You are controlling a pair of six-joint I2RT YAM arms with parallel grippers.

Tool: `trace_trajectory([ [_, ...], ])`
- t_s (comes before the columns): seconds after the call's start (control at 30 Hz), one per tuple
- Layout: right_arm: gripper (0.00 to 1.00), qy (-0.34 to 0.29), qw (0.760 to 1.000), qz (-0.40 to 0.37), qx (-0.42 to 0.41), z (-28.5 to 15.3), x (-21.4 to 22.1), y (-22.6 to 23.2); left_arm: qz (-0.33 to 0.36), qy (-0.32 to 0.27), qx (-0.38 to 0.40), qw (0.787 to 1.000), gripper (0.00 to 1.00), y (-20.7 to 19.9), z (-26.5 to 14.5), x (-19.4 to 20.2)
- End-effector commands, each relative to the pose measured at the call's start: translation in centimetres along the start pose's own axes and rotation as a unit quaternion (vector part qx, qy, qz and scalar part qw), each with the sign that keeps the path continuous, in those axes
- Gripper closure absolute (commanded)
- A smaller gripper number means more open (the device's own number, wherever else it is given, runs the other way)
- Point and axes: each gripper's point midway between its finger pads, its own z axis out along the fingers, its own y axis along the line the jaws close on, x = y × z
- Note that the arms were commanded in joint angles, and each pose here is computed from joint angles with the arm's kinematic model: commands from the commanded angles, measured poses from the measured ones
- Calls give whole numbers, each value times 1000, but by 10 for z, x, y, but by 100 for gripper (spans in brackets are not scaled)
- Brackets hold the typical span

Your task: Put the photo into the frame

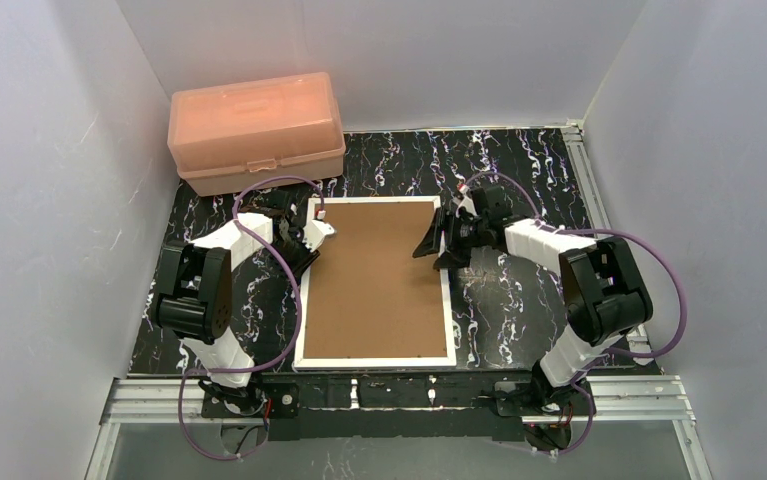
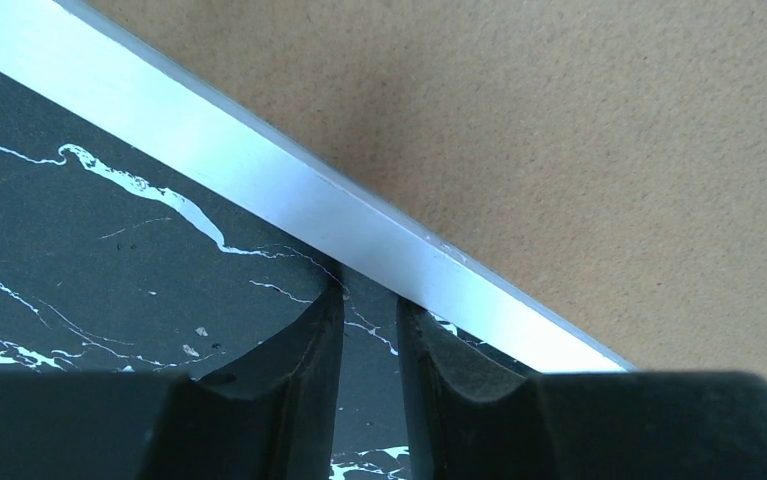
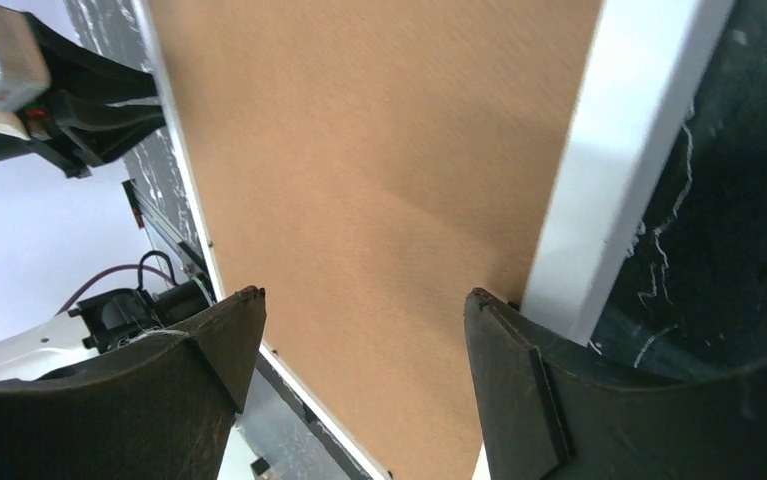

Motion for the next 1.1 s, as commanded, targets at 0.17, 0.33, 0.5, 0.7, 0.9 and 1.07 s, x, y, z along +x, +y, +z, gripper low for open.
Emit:
trace_trajectory([
  [0.17,18,-74,995,-65,-28,-43,-67,48,-18,-35,21,999,75,3,-7,-10],
  [0.33,18,-88,994,-53,-38,-31,-96,39,-33,-39,0,999,76,26,-2,-19],
  [0.5,19,-98,993,-45,-45,-17,-127,34,-39,-39,-24,998,76,53,7,-35],
  [0.7,19,-91,994,-38,-42,1,-145,26,-42,-43,-30,998,76,69,14,-50],
  [0.9,19,-86,995,-31,-26,9,-151,9,-43,-43,-26,998,76,70,17,-52],
  [1.07,19,-78,997,-26,-5,15,-149,-8,-44,-42,-21,998,76,67,20,-52],
])
